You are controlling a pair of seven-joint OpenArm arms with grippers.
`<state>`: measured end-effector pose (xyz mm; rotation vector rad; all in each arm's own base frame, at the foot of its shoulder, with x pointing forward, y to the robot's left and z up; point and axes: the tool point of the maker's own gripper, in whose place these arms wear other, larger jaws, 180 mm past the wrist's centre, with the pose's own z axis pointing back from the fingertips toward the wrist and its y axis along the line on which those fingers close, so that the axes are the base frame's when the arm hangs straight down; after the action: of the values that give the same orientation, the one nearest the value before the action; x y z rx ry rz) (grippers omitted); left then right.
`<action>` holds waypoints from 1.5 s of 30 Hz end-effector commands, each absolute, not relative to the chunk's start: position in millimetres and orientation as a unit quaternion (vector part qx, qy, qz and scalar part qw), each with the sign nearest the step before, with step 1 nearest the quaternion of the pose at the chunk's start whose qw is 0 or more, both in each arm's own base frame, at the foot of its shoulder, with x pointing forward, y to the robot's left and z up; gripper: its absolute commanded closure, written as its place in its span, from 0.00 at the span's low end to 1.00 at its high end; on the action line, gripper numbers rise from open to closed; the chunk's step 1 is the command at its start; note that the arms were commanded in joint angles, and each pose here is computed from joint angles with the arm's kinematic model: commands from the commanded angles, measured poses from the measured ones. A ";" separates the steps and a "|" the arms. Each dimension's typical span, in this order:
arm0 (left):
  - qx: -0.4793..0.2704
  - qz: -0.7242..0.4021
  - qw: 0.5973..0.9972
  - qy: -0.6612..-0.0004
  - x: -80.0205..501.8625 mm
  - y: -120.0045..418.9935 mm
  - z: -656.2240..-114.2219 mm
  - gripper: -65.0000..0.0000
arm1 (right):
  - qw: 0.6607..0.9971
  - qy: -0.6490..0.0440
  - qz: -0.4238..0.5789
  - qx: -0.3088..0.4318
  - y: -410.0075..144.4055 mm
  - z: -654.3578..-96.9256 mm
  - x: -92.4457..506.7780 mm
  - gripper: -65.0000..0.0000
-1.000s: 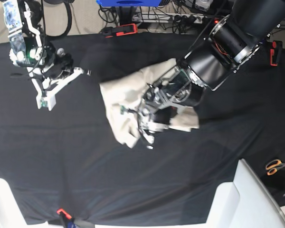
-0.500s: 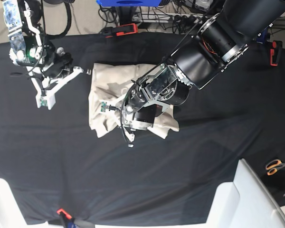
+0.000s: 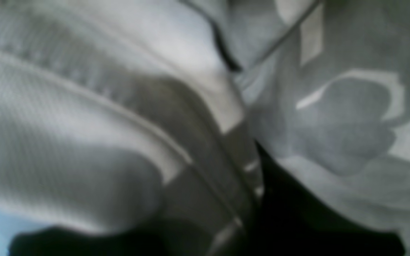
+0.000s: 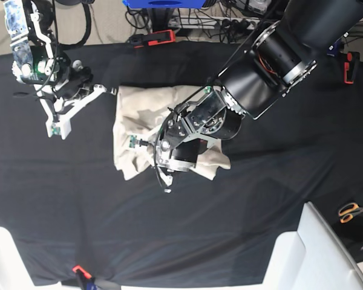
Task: Fold the T-shirt properly
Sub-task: 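Lower the folded edge and press it flat with the left gripper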
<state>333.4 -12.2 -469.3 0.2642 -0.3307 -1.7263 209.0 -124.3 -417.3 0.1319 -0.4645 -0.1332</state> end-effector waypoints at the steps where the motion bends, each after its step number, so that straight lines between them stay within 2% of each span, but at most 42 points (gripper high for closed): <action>1: 0.131 -0.750 0.628 -0.160 349.6 -15.0 -456.5 1.00 | 0.964 -0.248 -0.064 0.066 -125.6 -409.2 217.0 1.00; 2: 0.132 -0.750 0.629 -0.157 350.7 -13.3 -457.3 0.98 | 0.964 -0.248 -0.064 0.066 -125.6 -409.2 217.0 1.00; 7: 0.133 -0.747 0.636 -0.141 351.2 -4.2 -464.5 0.72 | 0.964 -0.248 -0.064 0.066 -125.6 -409.2 217.0 1.00; 15: 0.145 -0.747 0.631 -0.152 364.7 -5.2 -453.5 0.28 | 0.964 -0.248 -0.064 0.066 -125.6 -409.2 217.0 1.00; 18: 0.154 -0.747 0.628 -0.156 374.4 -4.3 -446.4 0.17 | 0.964 -0.248 -0.064 0.066 -125.6 -409.2 217.0 1.00; 21: 0.162 -0.743 0.629 -0.166 385.8 -4.6 -436.3 0.14 | 0.964 -0.249 -0.063 0.067 -124.6 -409.0 217.3 1.00; 31: 0.216 -0.728 0.617 -0.206 428.4 -8.5 -381.2 0.17 | 0.964 -0.250 -0.061 0.068 -123.1 -408.3 218.7 1.00; 32: 0.222 -0.726 0.615 -0.213 427.5 -11.8 -375.0 0.22 | 0.964 -0.250 -0.061 0.068 -123.1 -408.3 218.7 1.00; 33: 0.221 -0.722 0.619 -0.215 418.4 -14.2 -376.0 0.33 | 0.964 -0.250 -0.061 0.068 -123.1 -408.3 218.7 1.00; 34: 0.215 -0.715 0.625 -0.227 410.3 -18.4 -373.1 0.48 | 0.964 -0.250 -0.061 0.068 -123.1 -408.3 218.7 1.00; 36: 0.194 -0.691 0.645 -0.261 396.0 -23.3 -363.2 0.88 | 0.964 -0.250 -0.061 0.068 -123.1 -408.3 218.7 1.00; 37: 0.182 -0.676 0.661 -0.269 387.2 -19.8 -364.0 1.00 | 0.964 -0.249 -0.061 0.068 -123.1 -408.6 218.0 1.00; 41: 0.150 -0.611 0.717 -0.300 354.8 11.9 -362.7 1.00 | 0.964 -0.250 -0.047 0.075 -116.1 -407.8 216.5 1.00; 45: 0.119 -0.573 0.742 -0.326 316.7 24.0 -358.5 1.00 | 0.955 -0.276 0.022 0.106 -89.9 -402.0 221.0 1.00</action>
<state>308.1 39.4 -373.8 0.2875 -0.6392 -1.2586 213.1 -84.7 -410.8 0.2282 -0.5215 0.0479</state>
